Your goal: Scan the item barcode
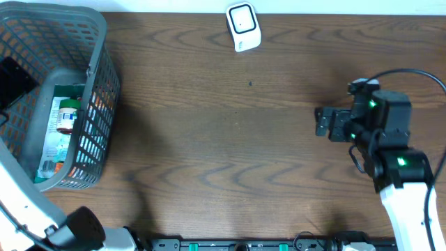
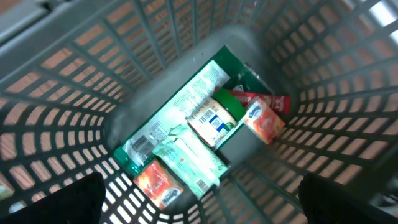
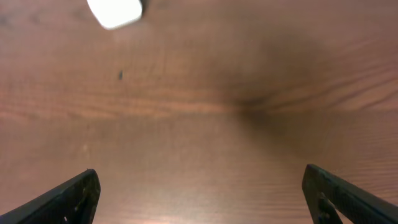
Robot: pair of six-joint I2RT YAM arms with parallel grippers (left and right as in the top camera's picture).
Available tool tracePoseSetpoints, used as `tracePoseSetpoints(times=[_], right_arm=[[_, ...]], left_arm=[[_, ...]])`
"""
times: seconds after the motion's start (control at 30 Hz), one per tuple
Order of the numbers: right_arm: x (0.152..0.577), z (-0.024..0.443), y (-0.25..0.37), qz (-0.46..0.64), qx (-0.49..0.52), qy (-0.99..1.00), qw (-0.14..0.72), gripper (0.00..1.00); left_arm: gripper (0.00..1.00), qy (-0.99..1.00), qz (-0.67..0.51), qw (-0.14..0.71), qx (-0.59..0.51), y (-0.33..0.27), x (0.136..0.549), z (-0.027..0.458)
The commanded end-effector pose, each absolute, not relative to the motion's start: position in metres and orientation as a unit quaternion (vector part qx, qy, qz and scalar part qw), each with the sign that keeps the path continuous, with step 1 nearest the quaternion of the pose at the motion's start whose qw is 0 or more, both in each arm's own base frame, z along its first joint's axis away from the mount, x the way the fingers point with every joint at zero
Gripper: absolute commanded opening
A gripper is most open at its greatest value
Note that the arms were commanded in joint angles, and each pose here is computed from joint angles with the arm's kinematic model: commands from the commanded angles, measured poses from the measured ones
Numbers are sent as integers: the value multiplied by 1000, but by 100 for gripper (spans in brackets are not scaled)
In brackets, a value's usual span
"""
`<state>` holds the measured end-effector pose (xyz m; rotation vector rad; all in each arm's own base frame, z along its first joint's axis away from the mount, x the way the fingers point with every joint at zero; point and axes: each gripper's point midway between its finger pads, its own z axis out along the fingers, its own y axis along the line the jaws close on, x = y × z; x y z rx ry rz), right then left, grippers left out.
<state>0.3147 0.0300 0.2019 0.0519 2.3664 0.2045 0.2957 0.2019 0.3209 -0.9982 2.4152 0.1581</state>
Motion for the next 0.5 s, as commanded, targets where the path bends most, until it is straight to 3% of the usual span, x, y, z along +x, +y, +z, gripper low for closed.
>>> tracePoseSetpoints(times=[0.0,0.47], right_arm=[[321,196,46,118,2,928,355,99],[319,175,45,116,6,941,316,99]], left_arm=[[100,915,67,217,-333,214,308,293],[100,949,24,50,-311,235,340,163]])
